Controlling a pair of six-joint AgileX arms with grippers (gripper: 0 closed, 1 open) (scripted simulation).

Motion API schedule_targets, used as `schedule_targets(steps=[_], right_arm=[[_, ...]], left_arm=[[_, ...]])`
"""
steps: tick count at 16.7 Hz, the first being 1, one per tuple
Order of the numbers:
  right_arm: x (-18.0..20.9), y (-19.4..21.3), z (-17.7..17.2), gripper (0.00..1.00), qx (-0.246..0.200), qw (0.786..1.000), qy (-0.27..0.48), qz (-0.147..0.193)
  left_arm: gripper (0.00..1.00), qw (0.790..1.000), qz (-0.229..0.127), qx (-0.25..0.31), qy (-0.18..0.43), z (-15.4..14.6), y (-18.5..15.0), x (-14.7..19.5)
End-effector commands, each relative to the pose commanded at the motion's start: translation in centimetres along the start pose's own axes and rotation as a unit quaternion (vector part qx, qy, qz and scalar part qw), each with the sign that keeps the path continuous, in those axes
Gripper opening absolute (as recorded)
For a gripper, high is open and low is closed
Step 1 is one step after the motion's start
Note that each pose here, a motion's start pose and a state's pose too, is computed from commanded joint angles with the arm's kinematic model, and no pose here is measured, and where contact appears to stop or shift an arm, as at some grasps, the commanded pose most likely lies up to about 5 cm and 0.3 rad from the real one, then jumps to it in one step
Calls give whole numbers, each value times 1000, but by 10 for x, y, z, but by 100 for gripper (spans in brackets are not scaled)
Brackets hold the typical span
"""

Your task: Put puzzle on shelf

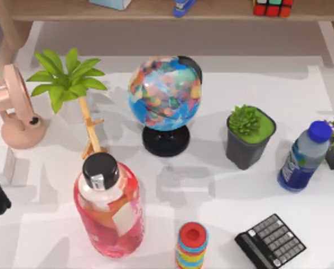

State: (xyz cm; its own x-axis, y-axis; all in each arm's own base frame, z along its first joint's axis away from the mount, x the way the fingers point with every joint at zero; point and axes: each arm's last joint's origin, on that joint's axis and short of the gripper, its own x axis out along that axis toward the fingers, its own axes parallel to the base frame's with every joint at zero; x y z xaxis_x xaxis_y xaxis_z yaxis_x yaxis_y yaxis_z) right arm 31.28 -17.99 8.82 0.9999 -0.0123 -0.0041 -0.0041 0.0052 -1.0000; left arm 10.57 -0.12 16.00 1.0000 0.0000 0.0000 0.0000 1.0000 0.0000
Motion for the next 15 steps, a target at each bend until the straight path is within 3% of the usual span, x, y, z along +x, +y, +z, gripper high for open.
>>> schedule_targets(steps=[3,10,15], right_arm=[[3,4,0,0,6,1000,3,8],[57,-1,-3,0,0,1000,3,-1],[60,1,-3,0,4,1000,5,4]], left_arm=[[100,1000,0,0,0,0,0,0],[100,1000,0,0,0,0,0,0],[100,1000,0,0,0,0,0,0]])
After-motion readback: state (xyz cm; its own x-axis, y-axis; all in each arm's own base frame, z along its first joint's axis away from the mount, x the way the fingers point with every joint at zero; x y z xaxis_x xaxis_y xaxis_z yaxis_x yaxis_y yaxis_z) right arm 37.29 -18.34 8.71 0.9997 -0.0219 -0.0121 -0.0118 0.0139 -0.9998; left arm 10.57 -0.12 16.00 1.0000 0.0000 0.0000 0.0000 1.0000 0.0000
